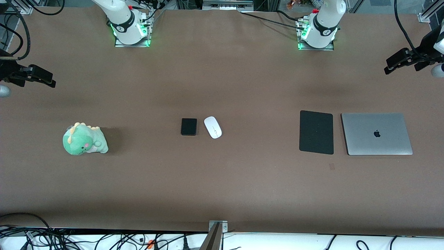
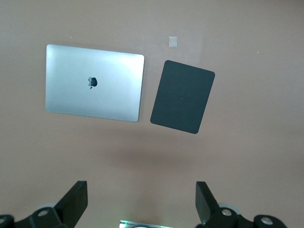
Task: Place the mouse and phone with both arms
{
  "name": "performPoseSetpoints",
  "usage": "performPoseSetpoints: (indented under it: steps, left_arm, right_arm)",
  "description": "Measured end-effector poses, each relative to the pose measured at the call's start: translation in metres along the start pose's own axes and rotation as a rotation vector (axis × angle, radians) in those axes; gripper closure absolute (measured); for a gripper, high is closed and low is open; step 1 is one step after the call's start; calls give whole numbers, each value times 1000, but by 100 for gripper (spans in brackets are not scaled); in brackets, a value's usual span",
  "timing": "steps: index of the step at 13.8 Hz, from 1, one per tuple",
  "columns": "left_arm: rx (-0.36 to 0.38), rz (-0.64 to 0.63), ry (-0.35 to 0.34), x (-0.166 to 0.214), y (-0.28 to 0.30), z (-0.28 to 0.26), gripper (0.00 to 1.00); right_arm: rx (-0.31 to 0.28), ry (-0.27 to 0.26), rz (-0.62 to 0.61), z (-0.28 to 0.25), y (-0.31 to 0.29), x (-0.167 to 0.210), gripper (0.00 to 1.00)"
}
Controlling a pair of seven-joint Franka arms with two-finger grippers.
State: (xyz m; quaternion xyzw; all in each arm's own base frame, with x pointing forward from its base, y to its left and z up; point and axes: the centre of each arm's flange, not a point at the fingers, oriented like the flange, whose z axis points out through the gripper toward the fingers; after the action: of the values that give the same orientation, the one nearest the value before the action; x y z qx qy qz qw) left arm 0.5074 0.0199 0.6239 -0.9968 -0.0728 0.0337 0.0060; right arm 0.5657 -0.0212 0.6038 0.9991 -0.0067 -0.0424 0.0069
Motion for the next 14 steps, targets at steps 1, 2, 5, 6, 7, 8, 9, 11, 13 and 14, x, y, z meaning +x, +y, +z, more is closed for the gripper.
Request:
performPoseSetpoints:
  steps: [1,2,5,6,7,8,9,11,13,14]
  left_arm:
    - [0,-1,0,0,-1,0,0]
    - [0,-2,0,0,-1,0,0]
    - [0,-1,-5,1,0,3,0]
    - [0,1,-15,3,3,7,0]
    - [-7,-2,-33,8,7,16,0]
    - [-31,-10,-56,15,15,28,0]
    - [-58,-27,-74,25,26,43,0]
    - [-93,-57,-100,50,56,73,0]
    - [-125,-88,-108,71,100,99,0]
    - [-154,-123,-107,79,129,112,0]
  right_arm:
    - [0,-1,0,1,0,0,0]
    - [0,-2,0,1,0,1,0]
    - [0,-3,0,2,0,1,0]
    - [0,-3,0,2,0,1,0]
    - [0,-3,0,2,0,1,0]
    - [0,-3,-1,2,0,1,0]
    - [1,-3,-1,2,-1,1,0]
    - [3,-5,-9,2,-6,1,0]
    - [0,-6,-35,3,-20,2,0]
    - [-1,-9,-49,4,-28,2,0]
